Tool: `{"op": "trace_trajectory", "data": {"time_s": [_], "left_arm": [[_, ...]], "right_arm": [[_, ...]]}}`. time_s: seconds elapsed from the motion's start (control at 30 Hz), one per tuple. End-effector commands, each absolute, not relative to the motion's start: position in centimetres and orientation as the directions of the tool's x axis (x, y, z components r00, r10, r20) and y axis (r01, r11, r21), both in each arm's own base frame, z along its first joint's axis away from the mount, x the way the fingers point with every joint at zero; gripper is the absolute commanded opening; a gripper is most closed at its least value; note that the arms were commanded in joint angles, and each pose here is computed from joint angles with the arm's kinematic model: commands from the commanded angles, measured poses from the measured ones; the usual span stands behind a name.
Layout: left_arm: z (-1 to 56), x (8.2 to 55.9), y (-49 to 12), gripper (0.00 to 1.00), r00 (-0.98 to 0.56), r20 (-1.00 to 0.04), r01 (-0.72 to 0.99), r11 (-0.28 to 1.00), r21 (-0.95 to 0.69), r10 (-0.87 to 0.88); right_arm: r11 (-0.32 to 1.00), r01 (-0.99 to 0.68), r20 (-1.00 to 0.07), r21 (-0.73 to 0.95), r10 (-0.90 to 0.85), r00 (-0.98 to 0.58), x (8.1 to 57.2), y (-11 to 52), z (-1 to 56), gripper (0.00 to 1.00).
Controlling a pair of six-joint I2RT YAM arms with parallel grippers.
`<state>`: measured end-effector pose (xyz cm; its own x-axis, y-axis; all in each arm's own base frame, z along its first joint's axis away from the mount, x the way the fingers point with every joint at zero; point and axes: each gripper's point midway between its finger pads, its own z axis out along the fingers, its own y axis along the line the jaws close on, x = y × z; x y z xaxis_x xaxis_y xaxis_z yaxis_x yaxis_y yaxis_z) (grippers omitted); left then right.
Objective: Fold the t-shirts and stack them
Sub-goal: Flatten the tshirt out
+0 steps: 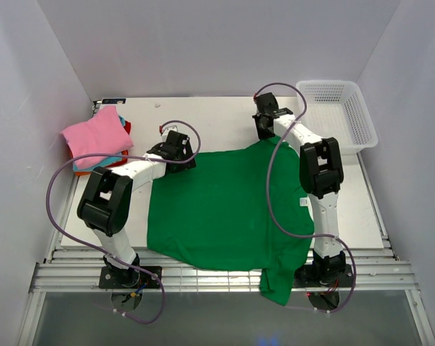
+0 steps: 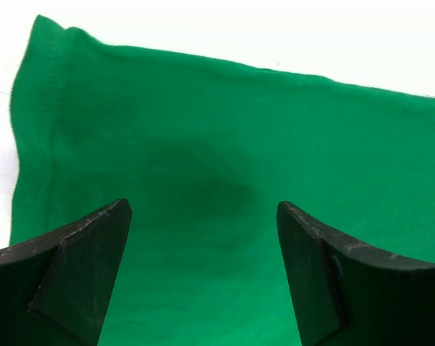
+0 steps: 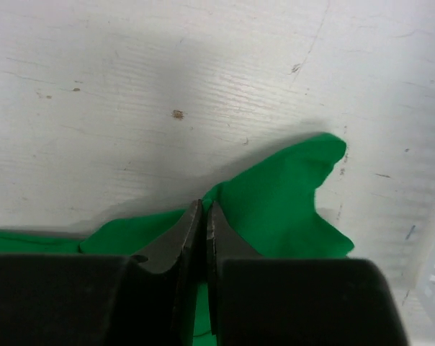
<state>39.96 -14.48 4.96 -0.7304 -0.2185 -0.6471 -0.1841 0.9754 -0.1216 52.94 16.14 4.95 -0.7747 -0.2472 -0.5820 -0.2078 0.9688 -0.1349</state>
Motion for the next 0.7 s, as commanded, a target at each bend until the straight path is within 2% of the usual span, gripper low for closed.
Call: {"op": "trace_trajectory", "data": {"time_s": [0.0, 0.2, 0.3, 0.4, 0.43, 0.5, 0.53, 0.57, 0.6, 0.63, 0.67], "left_arm": [[7.9, 41.1, -14.5, 0.93, -0.677, -0.696, -0.190, 0.971, -0.147, -0.238], [7.3, 40.6, -14.5, 0.93, -0.686, -0.685, -0.195, 0.969, -0.151, -0.245], [6.9, 40.3, -14.4, 0.93, -0.692, -0.680, -0.195, 0.970, -0.145, -0.241], [6.8, 40.2, -14.3, 0.93, -0.695, -0.679, -0.194, 0.971, -0.142, -0.238], [6.7, 40.2, -14.3, 0.93, -0.695, -0.678, -0.195, 0.970, -0.142, -0.239], [6.8, 40.2, -14.4, 0.93, -0.696, -0.678, -0.190, 0.971, -0.145, -0.237], [6.8, 40.2, -14.4, 0.93, -0.696, -0.678, -0.189, 0.971, -0.145, -0.236], [6.9, 40.3, -14.3, 0.93, -0.693, -0.681, -0.190, 0.971, -0.144, -0.237], [6.9, 40.3, -14.2, 0.93, -0.693, -0.682, -0.194, 0.971, -0.138, -0.236], [6.8, 40.3, -14.1, 0.93, -0.691, -0.684, -0.198, 0.972, -0.131, -0.232], [6.6, 40.5, -13.9, 0.93, -0.691, -0.686, -0.203, 0.972, -0.117, -0.227]], "right_arm": [[0.978, -0.160, -0.771, -0.135, -0.205, -0.603, 54.9, 15.9, 14.6, 0.08], [0.982, -0.113, -0.804, -0.151, -0.188, -0.564, 52.6, 14.2, 15.3, 0.08], [0.980, -0.083, -0.767, -0.178, -0.192, -0.612, 50.7, 12.8, 13.5, 0.08], [0.974, -0.094, -0.679, -0.206, -0.211, -0.703, 49.4, 12.3, 11.3, 0.11], [0.967, -0.104, -0.586, -0.233, -0.225, -0.779, 47.3, 11.6, 9.7, 0.11], [0.958, -0.105, -0.496, -0.266, -0.230, -0.837, 45.7, 10.9, 8.0, 0.12], [0.956, -0.105, -0.455, -0.274, -0.225, -0.861, 44.5, 10.8, 7.2, 0.15], [0.953, -0.116, -0.418, -0.281, -0.230, -0.879, 43.2, 10.5, 6.9, 0.27], [0.948, -0.128, -0.377, -0.290, -0.236, -0.896, 41.6, 10.0, 5.6, 0.32], [0.949, -0.120, -0.382, -0.291, -0.230, -0.895, 41.1, 10.1, 5.5, 0.39], [0.954, -0.103, -0.434, -0.281, -0.222, -0.873, 41.3, 10.3, 6.5, 0.46]]}}
